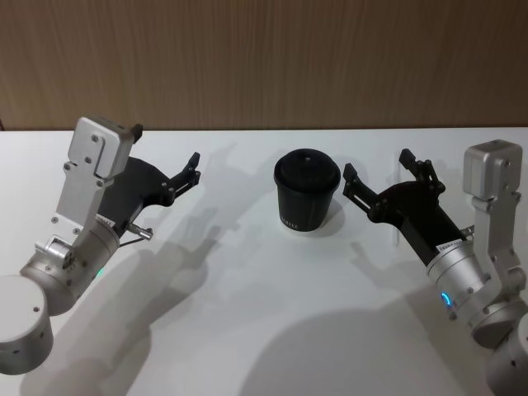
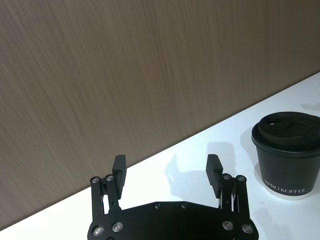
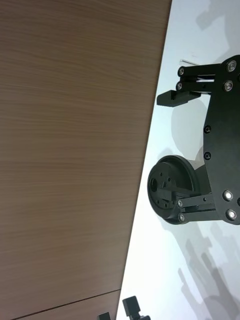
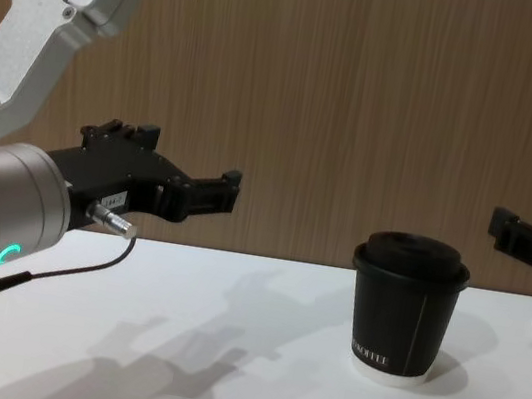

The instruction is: Pick up the straw with one hand, pass it to the other hand, and insert it into the cup.

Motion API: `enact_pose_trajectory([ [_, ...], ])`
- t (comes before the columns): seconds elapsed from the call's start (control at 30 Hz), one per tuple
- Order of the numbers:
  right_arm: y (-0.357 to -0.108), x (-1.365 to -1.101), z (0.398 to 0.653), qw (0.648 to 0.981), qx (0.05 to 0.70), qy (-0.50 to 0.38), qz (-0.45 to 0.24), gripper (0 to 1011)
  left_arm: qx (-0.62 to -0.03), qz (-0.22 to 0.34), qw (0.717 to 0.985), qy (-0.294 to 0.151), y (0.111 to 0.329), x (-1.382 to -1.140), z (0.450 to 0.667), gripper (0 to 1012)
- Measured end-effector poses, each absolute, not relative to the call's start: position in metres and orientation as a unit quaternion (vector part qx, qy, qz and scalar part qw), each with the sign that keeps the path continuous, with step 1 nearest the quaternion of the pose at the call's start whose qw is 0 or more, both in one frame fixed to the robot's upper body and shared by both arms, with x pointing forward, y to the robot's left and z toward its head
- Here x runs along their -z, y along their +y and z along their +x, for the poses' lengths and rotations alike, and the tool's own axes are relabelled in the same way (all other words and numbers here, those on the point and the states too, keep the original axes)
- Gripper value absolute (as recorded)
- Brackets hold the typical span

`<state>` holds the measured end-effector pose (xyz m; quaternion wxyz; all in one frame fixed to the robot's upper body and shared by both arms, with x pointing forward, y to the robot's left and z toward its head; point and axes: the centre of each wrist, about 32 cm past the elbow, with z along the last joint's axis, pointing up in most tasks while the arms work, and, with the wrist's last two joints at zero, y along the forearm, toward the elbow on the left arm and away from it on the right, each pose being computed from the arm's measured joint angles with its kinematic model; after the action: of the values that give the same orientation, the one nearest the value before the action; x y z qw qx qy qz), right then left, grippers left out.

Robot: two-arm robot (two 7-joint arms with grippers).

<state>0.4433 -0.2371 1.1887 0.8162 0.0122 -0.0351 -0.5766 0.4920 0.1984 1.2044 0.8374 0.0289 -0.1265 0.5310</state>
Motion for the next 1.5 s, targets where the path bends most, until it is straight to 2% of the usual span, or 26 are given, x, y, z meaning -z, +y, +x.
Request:
enact_pose_trajectory([
  [1.5,-0.2371,-1.1887,0.4433,0.816,0.577,-0.035,0.012,1001,-0.531,0.029,0.837,-0.126,0.1984,-1.2044,0.492,1000],
])
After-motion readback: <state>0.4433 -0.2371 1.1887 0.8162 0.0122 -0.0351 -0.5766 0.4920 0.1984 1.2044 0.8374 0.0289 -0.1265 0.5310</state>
